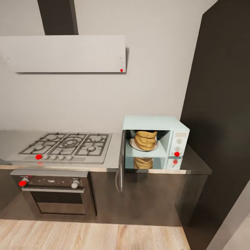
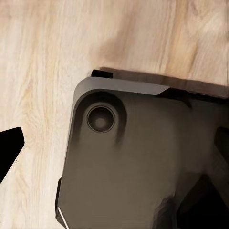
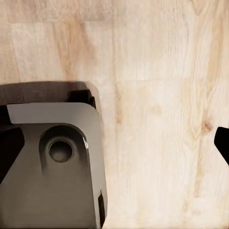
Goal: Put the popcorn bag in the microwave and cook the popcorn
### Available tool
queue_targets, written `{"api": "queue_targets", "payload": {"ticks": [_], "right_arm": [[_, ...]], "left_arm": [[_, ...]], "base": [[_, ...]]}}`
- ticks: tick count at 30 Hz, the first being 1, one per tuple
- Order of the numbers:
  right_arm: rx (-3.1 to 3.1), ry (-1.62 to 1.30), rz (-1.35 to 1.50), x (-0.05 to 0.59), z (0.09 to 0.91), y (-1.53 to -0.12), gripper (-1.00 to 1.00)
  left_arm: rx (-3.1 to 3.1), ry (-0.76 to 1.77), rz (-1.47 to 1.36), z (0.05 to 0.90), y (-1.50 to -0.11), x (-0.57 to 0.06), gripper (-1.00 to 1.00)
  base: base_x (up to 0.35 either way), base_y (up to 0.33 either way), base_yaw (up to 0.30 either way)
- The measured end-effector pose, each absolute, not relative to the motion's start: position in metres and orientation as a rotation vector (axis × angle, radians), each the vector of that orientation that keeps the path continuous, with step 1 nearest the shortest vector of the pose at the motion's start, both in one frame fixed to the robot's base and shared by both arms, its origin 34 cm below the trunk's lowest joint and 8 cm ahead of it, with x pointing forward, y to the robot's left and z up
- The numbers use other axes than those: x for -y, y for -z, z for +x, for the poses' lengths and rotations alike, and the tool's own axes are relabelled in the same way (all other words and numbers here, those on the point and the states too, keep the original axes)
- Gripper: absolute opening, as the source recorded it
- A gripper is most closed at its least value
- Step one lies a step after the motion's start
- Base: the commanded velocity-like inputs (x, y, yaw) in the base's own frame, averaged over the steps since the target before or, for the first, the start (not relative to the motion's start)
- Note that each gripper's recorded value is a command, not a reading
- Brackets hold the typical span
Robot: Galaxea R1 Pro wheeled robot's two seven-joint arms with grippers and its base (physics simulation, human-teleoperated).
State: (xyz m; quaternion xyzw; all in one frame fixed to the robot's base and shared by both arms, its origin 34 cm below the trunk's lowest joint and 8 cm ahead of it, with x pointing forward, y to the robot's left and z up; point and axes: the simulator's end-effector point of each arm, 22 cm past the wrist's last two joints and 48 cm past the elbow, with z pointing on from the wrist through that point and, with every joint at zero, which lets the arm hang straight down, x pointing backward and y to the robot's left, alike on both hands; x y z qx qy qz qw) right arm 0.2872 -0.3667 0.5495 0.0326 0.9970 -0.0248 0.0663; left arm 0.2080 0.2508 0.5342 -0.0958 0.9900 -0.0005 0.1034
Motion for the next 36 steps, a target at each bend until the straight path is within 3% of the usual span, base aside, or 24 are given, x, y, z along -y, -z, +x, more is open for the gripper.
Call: {"api": "queue_targets", "payload": {"ticks": [6, 18, 36], "right_arm": [[-3.003, 0.060, 0.100, 0.359, 0.288, -0.549, 1.00], [-2.993, 0.036, 0.095, 0.346, 0.291, -0.547, 1.00], [-2.959, 0.042, 0.075, 0.348, 0.281, -0.546, 1.00]], "left_arm": [[-2.916, -0.008, -0.264, 0.209, -0.534, -0.253, 1.00], [-2.923, -0.014, -0.277, 0.205, -0.534, -0.258, 1.00], [-2.355, 0.163, -0.120, 0.609, -0.771, -0.240, 1.00]], "base": [[0.000, 0.000, -0.210], [0.000, 0.000, -0.010], [0.000, 0.000, 0.000]]}}
